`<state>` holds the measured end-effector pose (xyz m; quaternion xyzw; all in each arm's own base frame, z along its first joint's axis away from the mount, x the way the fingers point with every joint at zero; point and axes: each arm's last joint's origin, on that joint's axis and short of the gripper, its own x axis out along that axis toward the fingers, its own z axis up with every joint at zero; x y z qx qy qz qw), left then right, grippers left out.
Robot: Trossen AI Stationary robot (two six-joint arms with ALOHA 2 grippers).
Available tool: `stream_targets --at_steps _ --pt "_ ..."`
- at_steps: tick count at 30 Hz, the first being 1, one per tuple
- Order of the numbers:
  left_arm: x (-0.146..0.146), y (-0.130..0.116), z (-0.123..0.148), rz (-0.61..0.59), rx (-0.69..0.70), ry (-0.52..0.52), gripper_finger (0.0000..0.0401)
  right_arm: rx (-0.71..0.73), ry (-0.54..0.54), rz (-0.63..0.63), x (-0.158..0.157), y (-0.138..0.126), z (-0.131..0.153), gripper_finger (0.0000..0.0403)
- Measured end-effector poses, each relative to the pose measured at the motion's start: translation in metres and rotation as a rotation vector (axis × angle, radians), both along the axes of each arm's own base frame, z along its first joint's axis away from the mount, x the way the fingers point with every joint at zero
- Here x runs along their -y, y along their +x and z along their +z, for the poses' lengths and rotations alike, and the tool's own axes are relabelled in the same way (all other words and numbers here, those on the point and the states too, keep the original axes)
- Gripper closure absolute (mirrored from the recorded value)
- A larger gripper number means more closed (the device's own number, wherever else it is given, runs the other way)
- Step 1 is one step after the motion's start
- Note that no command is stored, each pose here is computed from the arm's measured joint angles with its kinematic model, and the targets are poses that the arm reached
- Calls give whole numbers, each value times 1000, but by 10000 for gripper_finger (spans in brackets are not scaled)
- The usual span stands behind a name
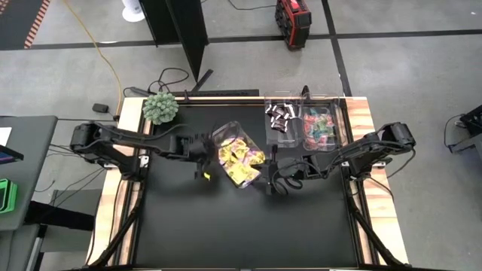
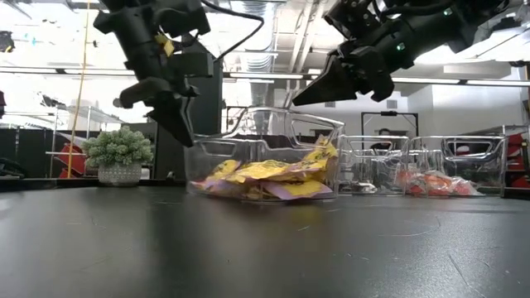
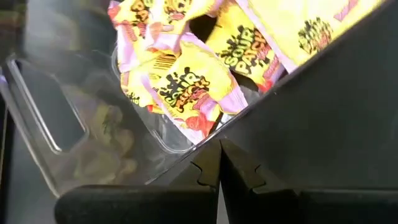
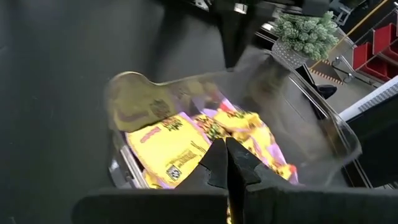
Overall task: Sort candy
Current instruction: Move the bottom right transparent container to the left side of the top right transparent container
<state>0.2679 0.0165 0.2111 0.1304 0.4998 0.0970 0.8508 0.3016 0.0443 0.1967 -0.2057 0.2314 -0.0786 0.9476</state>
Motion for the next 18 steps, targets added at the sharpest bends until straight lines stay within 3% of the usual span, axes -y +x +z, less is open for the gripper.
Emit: stream_targets --at_steps 13,18 --pt "-47 8 10 84 163 31 399 4 -13 141 -30 -5 1 396" --pt "-56 9 14 100 204 53 399 8 64 195 -45 -7 -2 396"
